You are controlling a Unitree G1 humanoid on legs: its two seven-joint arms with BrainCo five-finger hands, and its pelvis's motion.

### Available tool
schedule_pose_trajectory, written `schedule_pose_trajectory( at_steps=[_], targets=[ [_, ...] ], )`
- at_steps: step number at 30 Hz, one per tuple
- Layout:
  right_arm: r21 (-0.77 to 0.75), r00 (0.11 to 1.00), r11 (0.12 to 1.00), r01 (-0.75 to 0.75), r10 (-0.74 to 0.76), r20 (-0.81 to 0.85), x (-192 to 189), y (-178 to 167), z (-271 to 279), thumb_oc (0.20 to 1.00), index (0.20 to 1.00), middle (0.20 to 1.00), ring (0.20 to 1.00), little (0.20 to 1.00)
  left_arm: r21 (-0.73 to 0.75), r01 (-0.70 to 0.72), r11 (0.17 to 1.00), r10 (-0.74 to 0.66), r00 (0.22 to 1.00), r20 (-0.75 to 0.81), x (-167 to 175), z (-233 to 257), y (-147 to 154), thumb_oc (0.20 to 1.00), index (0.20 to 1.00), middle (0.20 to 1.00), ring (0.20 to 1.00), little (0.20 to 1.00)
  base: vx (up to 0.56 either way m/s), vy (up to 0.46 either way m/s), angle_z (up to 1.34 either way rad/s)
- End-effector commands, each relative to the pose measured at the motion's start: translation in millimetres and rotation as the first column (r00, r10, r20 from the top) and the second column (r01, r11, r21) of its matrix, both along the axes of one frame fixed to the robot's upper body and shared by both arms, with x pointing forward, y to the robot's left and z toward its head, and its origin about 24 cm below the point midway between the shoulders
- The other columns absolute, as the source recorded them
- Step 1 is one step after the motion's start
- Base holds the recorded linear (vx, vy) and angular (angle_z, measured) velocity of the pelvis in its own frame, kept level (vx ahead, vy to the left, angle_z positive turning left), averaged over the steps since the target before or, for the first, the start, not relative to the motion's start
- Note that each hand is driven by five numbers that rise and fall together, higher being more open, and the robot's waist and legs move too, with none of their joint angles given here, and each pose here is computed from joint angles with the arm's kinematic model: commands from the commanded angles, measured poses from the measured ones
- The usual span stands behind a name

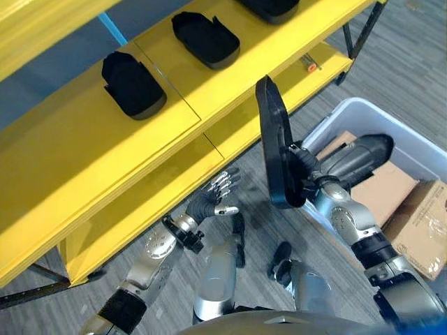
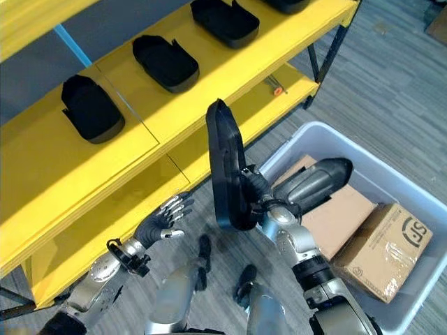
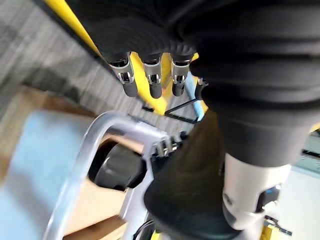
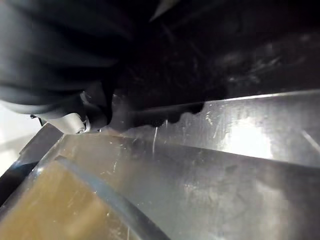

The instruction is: Move parts from the plastic box to the shelf.

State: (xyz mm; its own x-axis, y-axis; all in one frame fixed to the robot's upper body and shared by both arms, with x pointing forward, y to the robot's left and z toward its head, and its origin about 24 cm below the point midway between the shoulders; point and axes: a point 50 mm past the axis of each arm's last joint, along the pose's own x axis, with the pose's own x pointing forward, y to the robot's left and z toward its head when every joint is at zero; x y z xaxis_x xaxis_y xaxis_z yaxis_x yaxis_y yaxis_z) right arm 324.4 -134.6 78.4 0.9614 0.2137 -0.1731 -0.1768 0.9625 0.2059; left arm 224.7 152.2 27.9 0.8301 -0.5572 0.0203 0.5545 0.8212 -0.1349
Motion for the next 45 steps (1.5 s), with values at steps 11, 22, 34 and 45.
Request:
schedule_pose_trajectory(
  at_steps=[11,22,34,45],
  targets=[
    [0.077,0.992,0.995,-0.070,0.060,0.114,5,11,51,0.200,0.200,0.200,0.200,0.200,-0.087,0.037,0.995,-0.028,0.994,0.106,-4,15,-10,1.000,1.000,1.000,1.000,1.000,-0.07,0.456,0.34],
    [0.154,0.991,0.982,-0.111,0.098,0.088,-13,22,36,0.200,0.200,0.200,0.200,0.200,-0.027,0.006,1.000,-0.004,0.997,0.073,-14,15,4,1.000,1.000,1.000,1.000,1.000,0.01,0.162,0.36],
    [0.102,0.979,0.983,-0.155,0.139,0.146,0,36,56,0.200,0.200,0.200,0.200,0.200,-0.031,0.040,0.999,-0.036,0.992,0.122,-14,23,2,1.000,1.000,1.000,1.000,1.000,-0.06,0.115,0.23],
    [0.198,0.986,0.974,-0.114,0.088,0.140,7,61,59,0.200,0.200,0.200,0.200,0.200,0.071,0.079,0.994,-0.085,0.993,0.084,-6,12,-10,1.000,1.000,1.000,1.000,1.000,-0.06,0.217,-0.04]
  ],
)
